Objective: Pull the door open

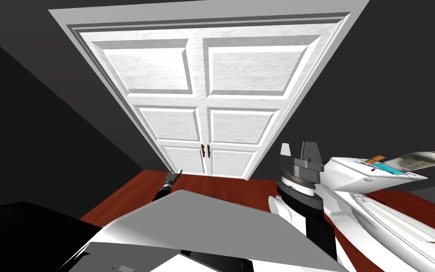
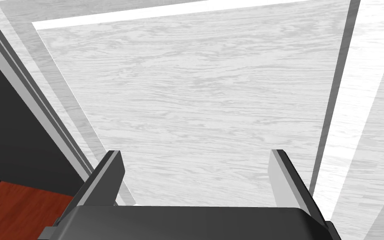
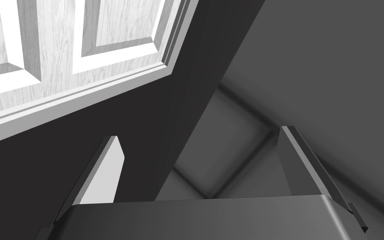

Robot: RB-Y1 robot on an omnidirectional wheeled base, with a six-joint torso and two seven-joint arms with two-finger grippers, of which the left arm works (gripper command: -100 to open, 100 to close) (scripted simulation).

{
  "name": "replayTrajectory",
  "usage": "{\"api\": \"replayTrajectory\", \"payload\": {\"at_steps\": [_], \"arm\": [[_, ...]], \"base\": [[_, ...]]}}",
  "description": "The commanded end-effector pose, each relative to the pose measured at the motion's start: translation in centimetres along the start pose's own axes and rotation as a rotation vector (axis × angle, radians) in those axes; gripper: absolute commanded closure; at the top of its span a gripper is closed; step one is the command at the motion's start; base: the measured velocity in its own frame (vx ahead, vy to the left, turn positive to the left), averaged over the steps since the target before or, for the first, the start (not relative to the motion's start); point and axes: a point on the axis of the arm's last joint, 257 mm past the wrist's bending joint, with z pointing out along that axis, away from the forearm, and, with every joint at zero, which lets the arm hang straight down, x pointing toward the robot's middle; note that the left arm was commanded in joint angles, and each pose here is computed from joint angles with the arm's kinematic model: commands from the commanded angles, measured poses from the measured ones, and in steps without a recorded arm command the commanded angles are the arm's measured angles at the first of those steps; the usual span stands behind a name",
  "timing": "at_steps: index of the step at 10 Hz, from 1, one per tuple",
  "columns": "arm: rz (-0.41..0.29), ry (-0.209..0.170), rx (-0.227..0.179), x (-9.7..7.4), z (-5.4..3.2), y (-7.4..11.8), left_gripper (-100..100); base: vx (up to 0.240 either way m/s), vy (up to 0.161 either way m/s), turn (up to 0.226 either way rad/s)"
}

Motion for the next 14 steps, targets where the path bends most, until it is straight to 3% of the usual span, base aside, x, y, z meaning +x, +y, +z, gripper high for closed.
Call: {"api": "replayTrajectory", "payload": {"at_steps": [1,10,11,12,14], "arm": [[-0.015,0.020,-0.022,0.9,0.94,1.6,-100],[-0.103,0.138,-0.150,6.0,4.66,11.5,-100],[-0.096,0.127,-0.139,5.4,4.18,10.5,-100],[-0.096,0.127,-0.139,5.4,4.18,10.5,100],[-0.096,0.127,-0.139,5.4,4.18,10.5,100]], "base": [[0.185,-0.032,-0.141],[0.192,-0.028,-0.113],[0.093,-0.013,-0.039],[-0.014,0.002,0.038],[-0.031,-0.007,-0.022]]}}
